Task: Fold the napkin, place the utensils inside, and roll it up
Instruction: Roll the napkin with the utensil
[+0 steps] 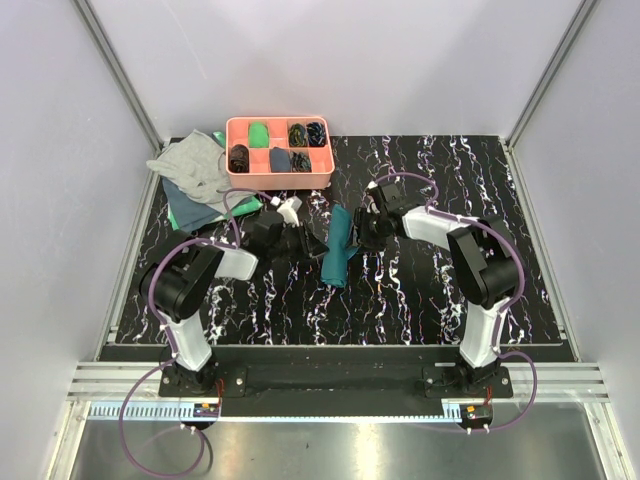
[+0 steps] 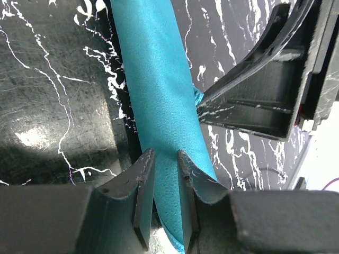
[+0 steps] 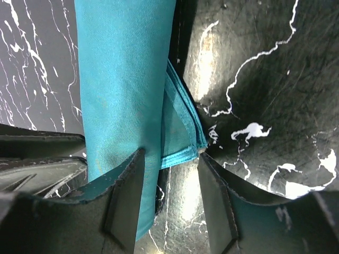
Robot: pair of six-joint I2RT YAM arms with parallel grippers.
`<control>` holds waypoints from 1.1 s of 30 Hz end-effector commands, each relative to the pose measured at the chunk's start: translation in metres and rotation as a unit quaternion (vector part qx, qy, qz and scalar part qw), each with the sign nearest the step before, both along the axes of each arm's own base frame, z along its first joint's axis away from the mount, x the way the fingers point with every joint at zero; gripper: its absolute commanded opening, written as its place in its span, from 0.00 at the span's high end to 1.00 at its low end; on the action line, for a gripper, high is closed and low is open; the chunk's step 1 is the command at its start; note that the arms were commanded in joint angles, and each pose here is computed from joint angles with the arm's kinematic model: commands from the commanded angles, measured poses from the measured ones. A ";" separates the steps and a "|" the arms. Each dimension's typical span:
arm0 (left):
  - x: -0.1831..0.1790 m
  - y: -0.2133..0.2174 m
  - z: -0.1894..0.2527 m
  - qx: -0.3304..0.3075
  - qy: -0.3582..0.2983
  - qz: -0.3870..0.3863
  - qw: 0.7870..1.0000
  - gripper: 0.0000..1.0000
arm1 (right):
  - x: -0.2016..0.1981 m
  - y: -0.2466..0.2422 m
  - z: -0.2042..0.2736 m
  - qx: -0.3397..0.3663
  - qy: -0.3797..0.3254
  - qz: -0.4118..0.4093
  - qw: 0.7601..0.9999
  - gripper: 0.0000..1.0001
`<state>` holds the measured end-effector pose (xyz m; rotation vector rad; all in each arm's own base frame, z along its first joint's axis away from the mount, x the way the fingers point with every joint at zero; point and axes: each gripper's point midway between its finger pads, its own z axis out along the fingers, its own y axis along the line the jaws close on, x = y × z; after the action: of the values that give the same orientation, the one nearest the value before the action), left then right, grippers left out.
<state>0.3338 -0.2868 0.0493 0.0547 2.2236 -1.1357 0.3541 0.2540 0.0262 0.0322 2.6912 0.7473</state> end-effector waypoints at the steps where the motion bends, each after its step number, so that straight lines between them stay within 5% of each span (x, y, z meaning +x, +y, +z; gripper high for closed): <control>1: 0.015 -0.008 0.015 0.004 -0.045 -0.002 0.999 0.74 | 0.010 0.002 -0.002 -0.013 -0.013 0.007 1.000 0.47; 11: 0.007 -0.030 0.040 -0.064 -0.074 -0.027 0.995 0.75 | 0.001 -0.004 -0.026 -0.036 0.021 0.015 0.999 0.50; 29: 0.002 -0.024 0.062 -0.055 -0.098 -0.018 0.994 0.77 | -0.014 -0.002 -0.039 -0.032 0.049 0.034 0.998 0.59; 33: 0.006 -0.003 0.066 -0.051 -0.097 0.008 0.994 0.77 | -0.017 -0.001 -0.021 -0.021 0.039 0.035 0.998 0.45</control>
<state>0.3275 -0.3077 0.0874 0.1145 2.0901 -1.2279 0.3651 0.2708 0.0225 -0.0230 2.6867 0.8323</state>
